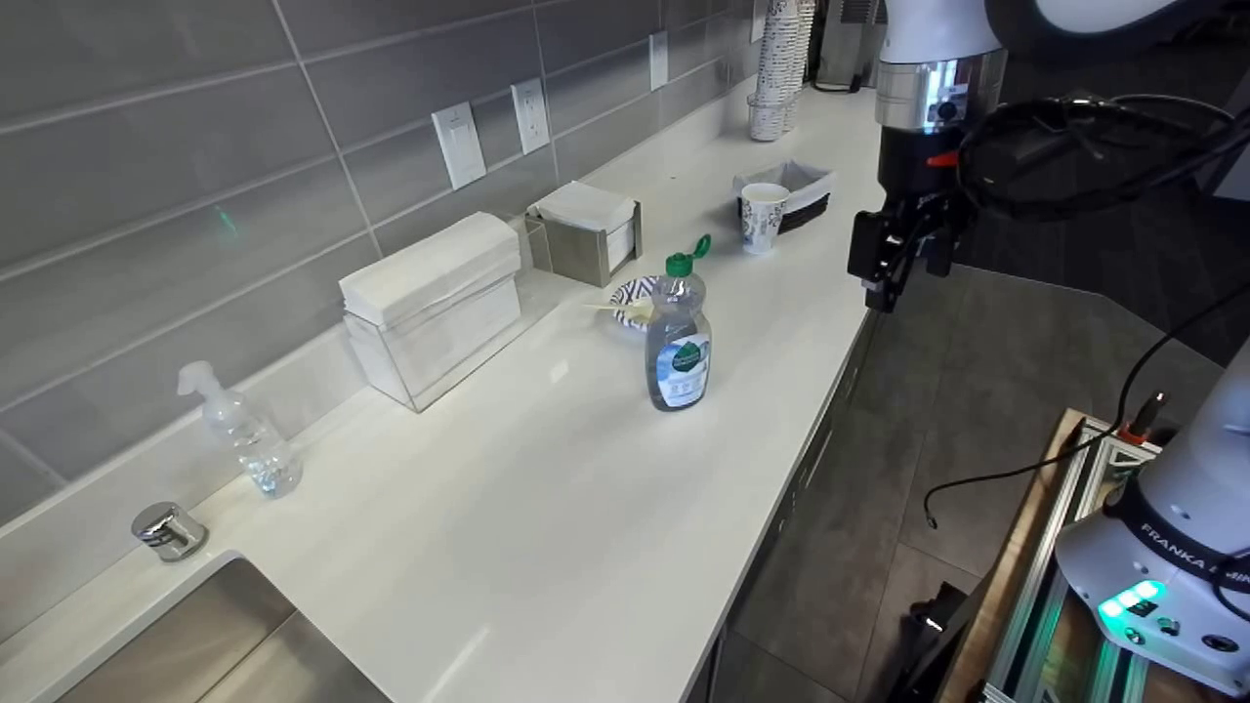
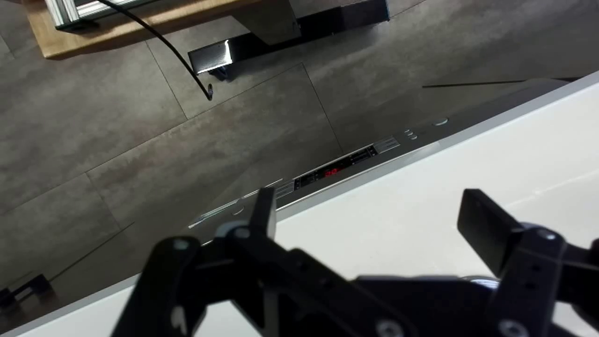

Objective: Pour out the contents from the brown basket

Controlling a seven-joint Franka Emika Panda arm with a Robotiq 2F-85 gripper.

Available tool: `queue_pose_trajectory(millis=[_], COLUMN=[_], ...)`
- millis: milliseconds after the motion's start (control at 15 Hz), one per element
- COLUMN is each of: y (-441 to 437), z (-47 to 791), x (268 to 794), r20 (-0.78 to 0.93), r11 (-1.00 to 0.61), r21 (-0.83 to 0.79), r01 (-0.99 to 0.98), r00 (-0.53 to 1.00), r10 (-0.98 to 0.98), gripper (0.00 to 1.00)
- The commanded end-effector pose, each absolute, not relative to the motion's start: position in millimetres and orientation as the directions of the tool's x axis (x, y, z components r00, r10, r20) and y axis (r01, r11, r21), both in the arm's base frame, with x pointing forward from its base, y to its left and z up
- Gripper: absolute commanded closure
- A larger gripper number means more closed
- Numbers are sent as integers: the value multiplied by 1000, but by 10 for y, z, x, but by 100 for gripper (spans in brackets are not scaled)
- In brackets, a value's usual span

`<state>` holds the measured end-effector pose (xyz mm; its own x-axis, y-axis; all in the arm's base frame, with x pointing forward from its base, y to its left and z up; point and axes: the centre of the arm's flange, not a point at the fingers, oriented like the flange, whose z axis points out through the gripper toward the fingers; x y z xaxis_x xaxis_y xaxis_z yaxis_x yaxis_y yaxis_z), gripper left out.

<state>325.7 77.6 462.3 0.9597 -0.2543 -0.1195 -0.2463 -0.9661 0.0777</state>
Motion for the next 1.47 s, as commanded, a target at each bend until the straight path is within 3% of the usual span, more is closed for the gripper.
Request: queue_pose_trajectory(millis=[0,467,1067,1400], y=[776,612,-1097,-1675], z=[4623,4603,4896,5011], x=[3257,3345,3739,4270], r20=[-119,-113,-26,66], r11=[-966,-963,-982,-995], r21=[78,90,47,30], r01=[-246,-254,-184,-91], r00=[960,958,982,994], r10=[-254,-263,-185,-89], gripper=[0,0,0,0])
